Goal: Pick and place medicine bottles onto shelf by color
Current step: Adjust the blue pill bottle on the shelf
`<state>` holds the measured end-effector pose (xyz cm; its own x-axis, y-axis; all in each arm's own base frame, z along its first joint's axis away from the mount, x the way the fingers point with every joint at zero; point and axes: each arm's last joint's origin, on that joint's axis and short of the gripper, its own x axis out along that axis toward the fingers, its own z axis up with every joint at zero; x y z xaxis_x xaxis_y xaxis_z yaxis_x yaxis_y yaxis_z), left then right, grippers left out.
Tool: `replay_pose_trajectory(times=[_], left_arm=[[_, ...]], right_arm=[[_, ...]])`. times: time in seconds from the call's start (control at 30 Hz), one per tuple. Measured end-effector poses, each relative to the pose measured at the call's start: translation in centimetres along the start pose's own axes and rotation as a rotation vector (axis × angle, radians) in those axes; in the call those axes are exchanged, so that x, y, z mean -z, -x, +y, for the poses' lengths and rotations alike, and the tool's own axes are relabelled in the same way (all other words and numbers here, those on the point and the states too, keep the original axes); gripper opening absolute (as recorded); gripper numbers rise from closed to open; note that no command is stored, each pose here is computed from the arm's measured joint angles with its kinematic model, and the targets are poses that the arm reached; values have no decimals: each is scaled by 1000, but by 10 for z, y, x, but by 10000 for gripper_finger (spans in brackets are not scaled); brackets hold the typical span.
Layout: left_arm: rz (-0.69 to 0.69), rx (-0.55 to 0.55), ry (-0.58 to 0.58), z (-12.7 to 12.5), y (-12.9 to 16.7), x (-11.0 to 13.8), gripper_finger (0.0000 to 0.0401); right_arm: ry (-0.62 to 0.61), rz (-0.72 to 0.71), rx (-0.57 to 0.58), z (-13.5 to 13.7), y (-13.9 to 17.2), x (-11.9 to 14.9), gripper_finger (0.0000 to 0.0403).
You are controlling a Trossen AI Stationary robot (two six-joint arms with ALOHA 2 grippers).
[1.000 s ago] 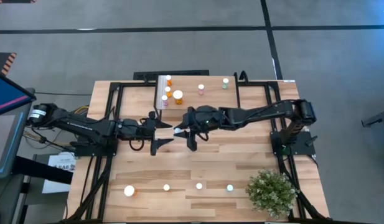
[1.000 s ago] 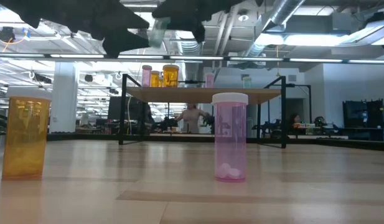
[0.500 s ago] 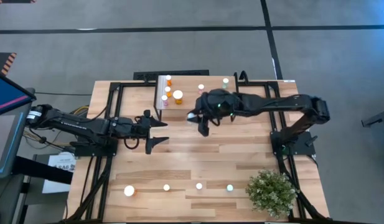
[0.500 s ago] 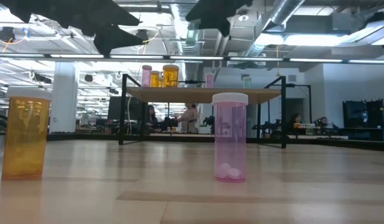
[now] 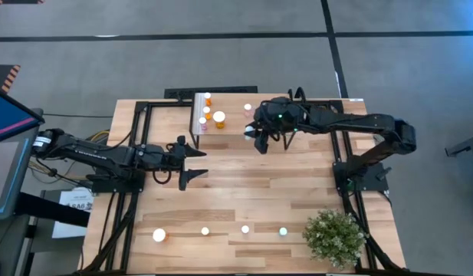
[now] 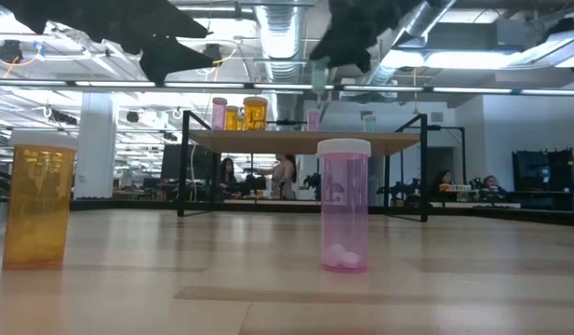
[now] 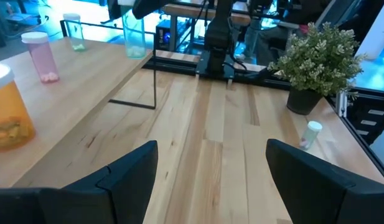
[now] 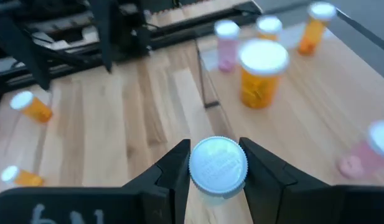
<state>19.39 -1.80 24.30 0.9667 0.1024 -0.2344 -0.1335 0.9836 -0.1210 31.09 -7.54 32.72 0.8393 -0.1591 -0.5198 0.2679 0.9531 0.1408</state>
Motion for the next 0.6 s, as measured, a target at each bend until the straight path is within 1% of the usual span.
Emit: replay_pose_trajectory(times=[0.17, 0.27, 0.4, 0.6], left_arm=[[-2, 1, 15, 0, 0, 0, 287], [-9, 2, 16, 0, 0, -1, 287], [-10, -3, 15, 0, 0, -1, 287], [-10, -5, 15, 0, 0, -1, 287]], right_arm=[[-55, -5, 60, -23, 11, 21, 140], [-91, -30, 127, -38, 22, 26, 139], [-137, -27, 209, -57, 32, 35, 146], [-179, -4, 270, -76, 35, 49, 151]])
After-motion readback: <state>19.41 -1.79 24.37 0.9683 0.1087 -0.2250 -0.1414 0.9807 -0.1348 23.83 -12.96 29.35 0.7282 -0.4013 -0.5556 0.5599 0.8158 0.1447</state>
